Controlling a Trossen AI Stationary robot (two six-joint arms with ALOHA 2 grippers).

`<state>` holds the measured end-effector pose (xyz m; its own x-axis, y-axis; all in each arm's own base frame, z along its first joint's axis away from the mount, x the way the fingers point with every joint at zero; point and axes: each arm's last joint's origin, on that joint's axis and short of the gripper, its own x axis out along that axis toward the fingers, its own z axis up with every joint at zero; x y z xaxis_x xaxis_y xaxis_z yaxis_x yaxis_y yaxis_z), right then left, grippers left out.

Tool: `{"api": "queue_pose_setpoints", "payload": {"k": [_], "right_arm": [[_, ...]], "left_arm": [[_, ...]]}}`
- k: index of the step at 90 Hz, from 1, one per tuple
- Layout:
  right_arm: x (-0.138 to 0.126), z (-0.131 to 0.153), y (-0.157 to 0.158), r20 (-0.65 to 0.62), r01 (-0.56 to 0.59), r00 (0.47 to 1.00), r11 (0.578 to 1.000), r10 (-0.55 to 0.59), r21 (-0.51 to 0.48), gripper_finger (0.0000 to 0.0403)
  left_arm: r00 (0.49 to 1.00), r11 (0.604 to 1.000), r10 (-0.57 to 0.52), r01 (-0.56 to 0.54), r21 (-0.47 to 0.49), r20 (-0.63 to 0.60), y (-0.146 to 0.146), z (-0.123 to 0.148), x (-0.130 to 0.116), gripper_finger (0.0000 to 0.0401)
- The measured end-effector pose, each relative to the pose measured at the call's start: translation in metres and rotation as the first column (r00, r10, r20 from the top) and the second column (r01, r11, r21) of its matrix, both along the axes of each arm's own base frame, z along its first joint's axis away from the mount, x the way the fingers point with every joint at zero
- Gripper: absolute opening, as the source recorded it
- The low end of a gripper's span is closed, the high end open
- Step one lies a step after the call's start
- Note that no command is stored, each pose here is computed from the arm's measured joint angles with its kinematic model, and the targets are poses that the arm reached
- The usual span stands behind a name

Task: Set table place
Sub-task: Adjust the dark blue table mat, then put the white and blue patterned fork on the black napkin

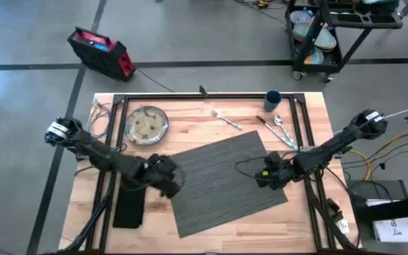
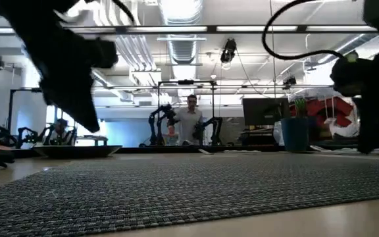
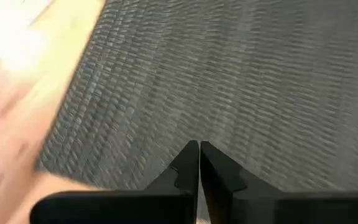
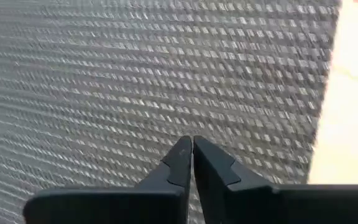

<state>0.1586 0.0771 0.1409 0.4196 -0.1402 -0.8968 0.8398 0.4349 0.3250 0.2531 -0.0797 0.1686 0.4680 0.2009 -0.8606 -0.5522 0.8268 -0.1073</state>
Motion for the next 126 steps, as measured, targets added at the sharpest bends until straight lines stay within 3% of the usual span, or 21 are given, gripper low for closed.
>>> {"api": "queue_pose_setpoints", "payload": {"k": [16, 32, 56, 79, 91, 108, 126], "right_arm": [[-0.006, 0.0, 0.012, 0.008, -0.015, 1.0, 0.999, 0.015, 0.037, 0.0], [-0.013, -0.007, 0.029, -0.005, -0.026, 1.0, 0.996, 0.027, 0.082, 0.0], [0.0, -0.027, 0.073, 0.101, -0.043, 0.995, 0.98, 0.023, 0.195, 0.0], [0.014, -0.023, 0.104, 0.104, -0.053, 0.994, 0.982, 0.035, 0.179, 0.0], [0.017, -0.005, 0.107, 0.088, -0.038, 0.996, 0.992, 0.028, 0.12, 0.0], [0.026, 0.043, 0.108, 0.138, -0.086, 0.987, 0.996, 0.083, 0.021, 0.0], [0.049, 0.092, 0.086, 0.185, -0.102, 0.973, 0.979, 0.136, -0.179, 0.0]], "left_arm": [[0.989, 0.995, -0.095, 0.092, -0.025, -0.11, 0.018, -0.027, 0.017, 0.0], [0.974, 0.984, -0.176, 0.175, -0.017, -0.144, 0.028, -0.028, 0.022, 0.0], [0.962, 0.98, -0.188, 0.198, 0.033, -0.197, 0.05, -0.027, 0.021, 0.0], [0.961, 0.979, -0.2, 0.201, -0.018, -0.191, 0.054, -0.024, 0.021, 0.0], [0.978, 0.986, -0.161, 0.154, -0.066, -0.132, 0.049, -0.011, 0.017, 0.0], [0.994, 0.989, -0.078, 0.088, -0.119, 0.081, 0.037, 0.031, 0.006, 0.0], [0.965, 0.996, -0.054, 0.07, -0.051, 0.256, 0.025, 0.071, 0.001, 0.0]]}}
